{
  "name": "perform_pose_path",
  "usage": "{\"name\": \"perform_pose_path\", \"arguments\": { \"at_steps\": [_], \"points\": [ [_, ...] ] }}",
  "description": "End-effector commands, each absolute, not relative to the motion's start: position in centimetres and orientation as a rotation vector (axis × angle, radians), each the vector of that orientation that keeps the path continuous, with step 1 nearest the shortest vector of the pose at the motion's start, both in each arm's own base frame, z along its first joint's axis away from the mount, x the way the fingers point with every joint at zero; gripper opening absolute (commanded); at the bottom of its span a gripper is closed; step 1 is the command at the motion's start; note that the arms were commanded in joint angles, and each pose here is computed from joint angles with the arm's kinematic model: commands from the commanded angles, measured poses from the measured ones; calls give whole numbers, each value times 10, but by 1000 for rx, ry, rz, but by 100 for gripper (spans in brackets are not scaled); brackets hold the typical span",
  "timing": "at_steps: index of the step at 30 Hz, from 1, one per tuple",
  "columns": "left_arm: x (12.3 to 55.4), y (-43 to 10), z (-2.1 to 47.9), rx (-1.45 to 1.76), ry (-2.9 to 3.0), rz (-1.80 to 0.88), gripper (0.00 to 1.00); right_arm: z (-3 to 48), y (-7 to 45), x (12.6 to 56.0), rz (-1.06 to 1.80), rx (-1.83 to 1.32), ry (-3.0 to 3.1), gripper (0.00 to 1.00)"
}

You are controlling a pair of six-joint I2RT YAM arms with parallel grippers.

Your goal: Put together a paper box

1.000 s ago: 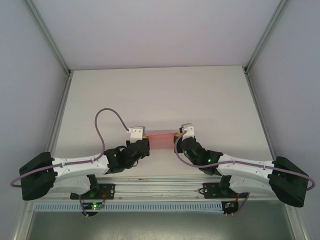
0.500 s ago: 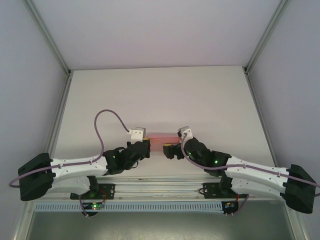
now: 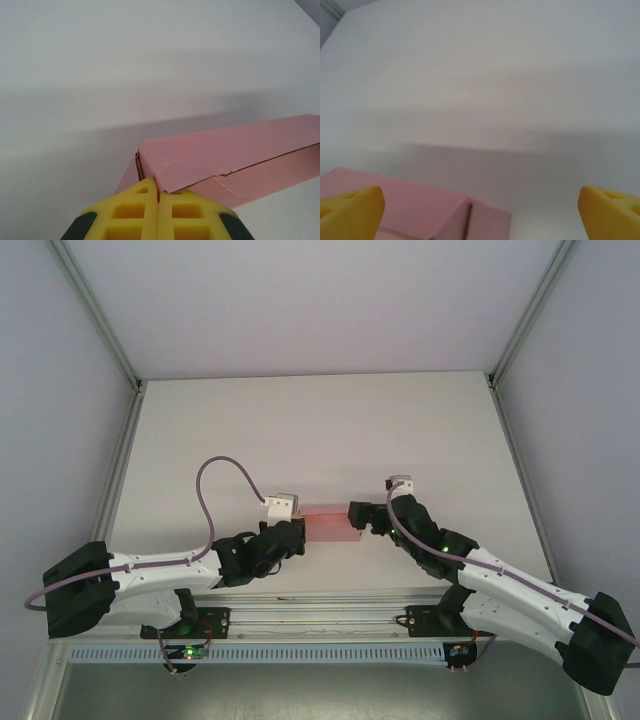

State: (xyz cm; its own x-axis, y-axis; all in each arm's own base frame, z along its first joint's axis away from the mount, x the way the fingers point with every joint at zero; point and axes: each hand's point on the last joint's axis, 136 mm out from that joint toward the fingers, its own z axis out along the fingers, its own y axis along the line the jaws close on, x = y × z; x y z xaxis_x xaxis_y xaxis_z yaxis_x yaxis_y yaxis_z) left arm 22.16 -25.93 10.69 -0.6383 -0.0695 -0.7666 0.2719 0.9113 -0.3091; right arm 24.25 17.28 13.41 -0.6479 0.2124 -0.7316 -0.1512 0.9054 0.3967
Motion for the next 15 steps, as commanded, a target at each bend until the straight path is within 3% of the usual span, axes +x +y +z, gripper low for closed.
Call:
{"name": "perform_pose_path", "arguments": {
  "at_steps": [1,9,13,15],
  "points": [
    [178,-230,39,351,2470,-324,0,125,171,245,593,109,2295,96],
    [177,-229,39,360,2469,-329,0,81,168,224,596,90,2440,94],
    [174,-233,40,380,2472,-361,22,57,155,211,556,155,2502,92],
    [173,-235,44,387,2463,-386,26,48,151,205,561,188,2513,91]
  ]
}}
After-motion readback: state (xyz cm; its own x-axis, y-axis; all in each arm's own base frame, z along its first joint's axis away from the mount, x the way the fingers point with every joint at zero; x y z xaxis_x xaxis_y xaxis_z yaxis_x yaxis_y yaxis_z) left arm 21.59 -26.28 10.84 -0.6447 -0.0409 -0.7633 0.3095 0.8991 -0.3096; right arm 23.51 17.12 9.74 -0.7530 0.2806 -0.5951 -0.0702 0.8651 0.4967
